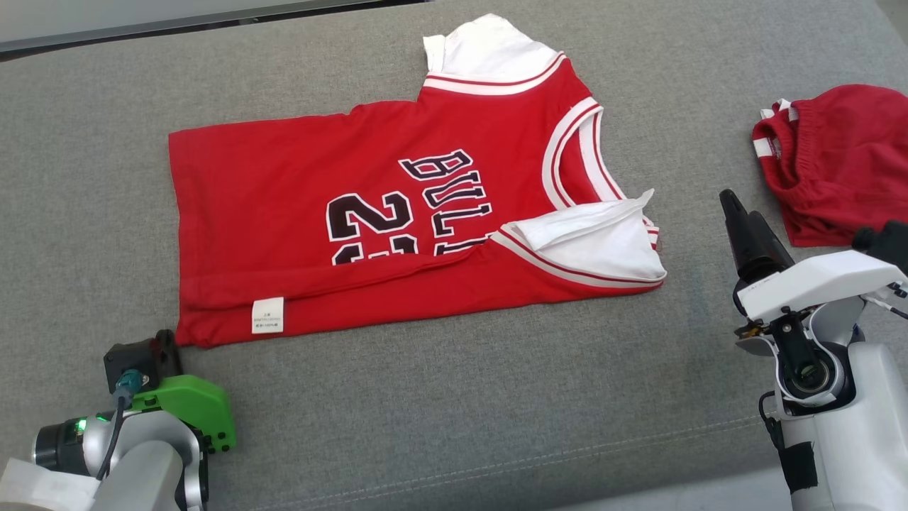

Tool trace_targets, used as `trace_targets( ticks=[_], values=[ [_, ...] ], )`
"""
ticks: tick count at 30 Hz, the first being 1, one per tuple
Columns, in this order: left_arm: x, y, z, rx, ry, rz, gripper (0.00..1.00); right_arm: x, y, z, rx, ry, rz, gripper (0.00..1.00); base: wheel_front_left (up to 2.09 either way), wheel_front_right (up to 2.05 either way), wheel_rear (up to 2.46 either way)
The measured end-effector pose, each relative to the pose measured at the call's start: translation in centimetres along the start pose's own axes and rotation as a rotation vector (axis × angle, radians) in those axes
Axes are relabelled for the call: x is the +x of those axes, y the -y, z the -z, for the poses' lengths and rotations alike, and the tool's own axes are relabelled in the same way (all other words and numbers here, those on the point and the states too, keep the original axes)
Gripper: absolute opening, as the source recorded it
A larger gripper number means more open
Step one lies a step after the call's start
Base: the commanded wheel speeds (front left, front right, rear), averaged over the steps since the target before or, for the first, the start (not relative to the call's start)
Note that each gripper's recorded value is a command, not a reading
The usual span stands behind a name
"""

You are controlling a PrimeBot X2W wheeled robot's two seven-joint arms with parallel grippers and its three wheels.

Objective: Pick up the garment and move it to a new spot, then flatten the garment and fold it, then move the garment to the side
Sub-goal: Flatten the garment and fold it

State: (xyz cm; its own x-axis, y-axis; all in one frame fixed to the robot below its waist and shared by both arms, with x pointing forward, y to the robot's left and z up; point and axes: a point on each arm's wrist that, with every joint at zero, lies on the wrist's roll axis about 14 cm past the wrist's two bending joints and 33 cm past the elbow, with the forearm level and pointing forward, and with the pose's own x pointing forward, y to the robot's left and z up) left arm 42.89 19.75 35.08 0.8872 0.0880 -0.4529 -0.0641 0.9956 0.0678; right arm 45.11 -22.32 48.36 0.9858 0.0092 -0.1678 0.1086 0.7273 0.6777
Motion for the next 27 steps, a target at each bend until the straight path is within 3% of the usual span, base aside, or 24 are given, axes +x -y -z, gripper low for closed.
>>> trace_targets(
  ticks=[6,13,14,15,17,18,19,27],
  values=[
    [0.7,-0.8,-2.0,0.059,0.052,0.004,0.00,0.0,0.0,-0.1,0.002,0.004,-0.001,1.00,0.00,0.00,0.00],
    [0.5,-0.9,-4.9,-0.025,0.129,-0.011,0.00,-0.3,-0.4,-0.5,0.006,0.020,-0.010,1.00,0.00,0.00,0.00],
    [0.3,-0.7,-5.0,-0.043,0.134,-0.008,0.09,-0.4,-0.5,-0.6,0.008,0.022,-0.011,1.00,0.00,0.00,0.00],
    [0.0,-0.5,-4.9,-0.060,0.136,-0.005,0.25,-0.5,-0.5,-0.6,0.009,0.024,-0.012,1.00,0.00,0.00,0.00],
    [-0.7,-0.1,-4.6,-0.106,0.134,0.002,0.41,-0.7,-0.5,-0.5,0.011,0.026,-0.012,1.00,0.00,0.00,0.00],
    [-1.0,0.1,-4.5,-0.129,0.133,0.005,0.62,-0.9,-0.4,-0.4,0.015,0.026,-0.009,1.00,0.00,0.00,0.00],
    [-1.3,0.2,-4.3,-0.149,0.131,0.008,0.97,-1.0,-0.3,-0.3,0.019,0.025,-0.006,1.00,0.00,0.00,0.00],
    [-3.6,2.0,-2.9,-0.362,0.056,0.031,1.00,-1.9,-0.1,0.6,0.043,0.015,-0.002,1.00,0.00,0.00,0.00]
  ],
)
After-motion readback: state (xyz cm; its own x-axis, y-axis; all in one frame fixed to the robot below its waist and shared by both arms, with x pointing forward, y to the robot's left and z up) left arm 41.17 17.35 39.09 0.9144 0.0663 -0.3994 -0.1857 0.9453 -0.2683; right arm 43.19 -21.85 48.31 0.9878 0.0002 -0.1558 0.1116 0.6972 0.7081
